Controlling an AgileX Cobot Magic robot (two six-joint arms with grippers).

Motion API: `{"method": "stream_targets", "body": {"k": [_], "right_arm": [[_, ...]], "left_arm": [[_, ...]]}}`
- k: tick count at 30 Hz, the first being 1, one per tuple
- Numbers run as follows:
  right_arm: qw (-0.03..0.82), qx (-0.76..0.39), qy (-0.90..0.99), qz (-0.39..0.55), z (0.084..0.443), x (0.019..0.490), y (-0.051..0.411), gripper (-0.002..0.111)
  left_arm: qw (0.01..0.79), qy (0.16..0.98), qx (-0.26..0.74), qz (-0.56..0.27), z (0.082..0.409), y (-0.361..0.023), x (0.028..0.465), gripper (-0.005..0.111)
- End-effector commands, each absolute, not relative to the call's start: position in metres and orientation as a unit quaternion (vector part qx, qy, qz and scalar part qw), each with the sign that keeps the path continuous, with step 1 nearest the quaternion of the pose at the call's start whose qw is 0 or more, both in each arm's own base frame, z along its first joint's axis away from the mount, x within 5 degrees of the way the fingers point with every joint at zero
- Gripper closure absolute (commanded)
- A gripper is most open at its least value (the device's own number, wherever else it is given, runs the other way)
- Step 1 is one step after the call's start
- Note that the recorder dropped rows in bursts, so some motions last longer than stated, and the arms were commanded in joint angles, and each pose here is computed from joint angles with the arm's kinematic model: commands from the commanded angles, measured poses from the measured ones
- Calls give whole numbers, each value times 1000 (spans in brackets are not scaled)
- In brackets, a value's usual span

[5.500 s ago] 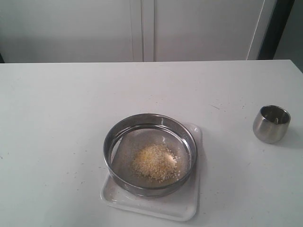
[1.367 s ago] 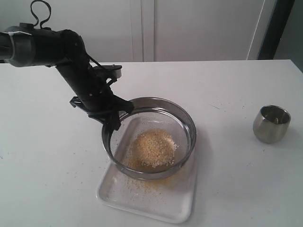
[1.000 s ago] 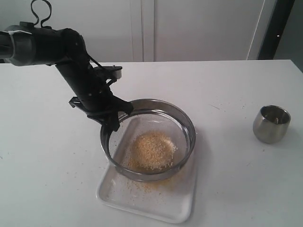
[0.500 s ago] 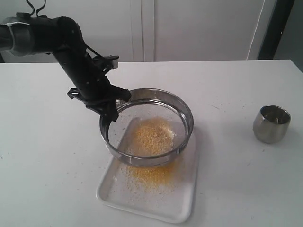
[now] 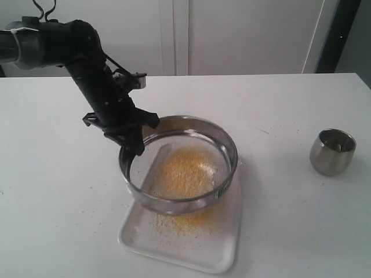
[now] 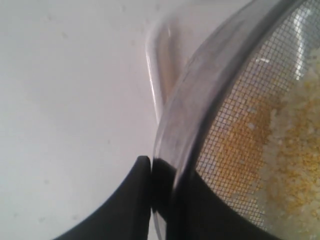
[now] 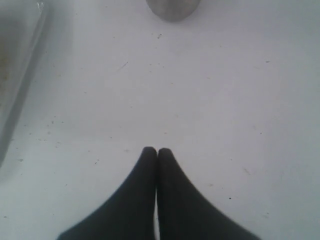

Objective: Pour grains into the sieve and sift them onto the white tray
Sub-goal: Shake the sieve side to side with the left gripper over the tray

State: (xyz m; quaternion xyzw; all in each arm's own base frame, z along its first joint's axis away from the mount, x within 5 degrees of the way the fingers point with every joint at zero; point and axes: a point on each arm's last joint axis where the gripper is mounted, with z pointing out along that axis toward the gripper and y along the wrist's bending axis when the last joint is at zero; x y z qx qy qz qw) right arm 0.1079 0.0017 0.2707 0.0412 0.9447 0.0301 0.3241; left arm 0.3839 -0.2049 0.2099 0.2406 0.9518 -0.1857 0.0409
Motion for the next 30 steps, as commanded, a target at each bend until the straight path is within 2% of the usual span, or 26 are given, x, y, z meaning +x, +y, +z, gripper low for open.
{"method": "stream_targets", "body": {"k": [1,4,7,10,13,15,17,20,22,23,27,30], "right_arm": [[329,37,943,30,272,108,2,108],[329,37,943,30,272,108,2,108],[329,37,943,30,272,108,2,108],[329,37,943,30,272,108,2,108],[329,37,943,30,272,108,2,108],[329,37,943,30,272,108,2,108],[329,37,943,30,272,108,2,108],[330,37,943,30,272,108,2,108],[331,37,943,30,272,108,2,108],[331,37,943,30,272,108,2,108],[331,37,943,30,272,108,2,108],[332,37,942,30,272,108,2,108]], "left_arm": [[54,946,247,-204,227,-203,366,107],[99,946,229,-207,227,-203,380,107],[47,951,224,-207,213,-202,386,107],[0,947,247,-205,212,-202,371,107],[50,946,253,-196,225,-202,360,107],[98,946,237,-196,231,-203,366,107],[108,948,225,-199,226,-202,379,107],[51,949,230,-208,216,-208,386,107],[1,946,247,-212,214,-208,377,107],[0,944,255,-211,218,-208,371,107],[66,945,253,-197,235,-203,362,107],[97,948,240,-188,227,-206,378,107]]}}
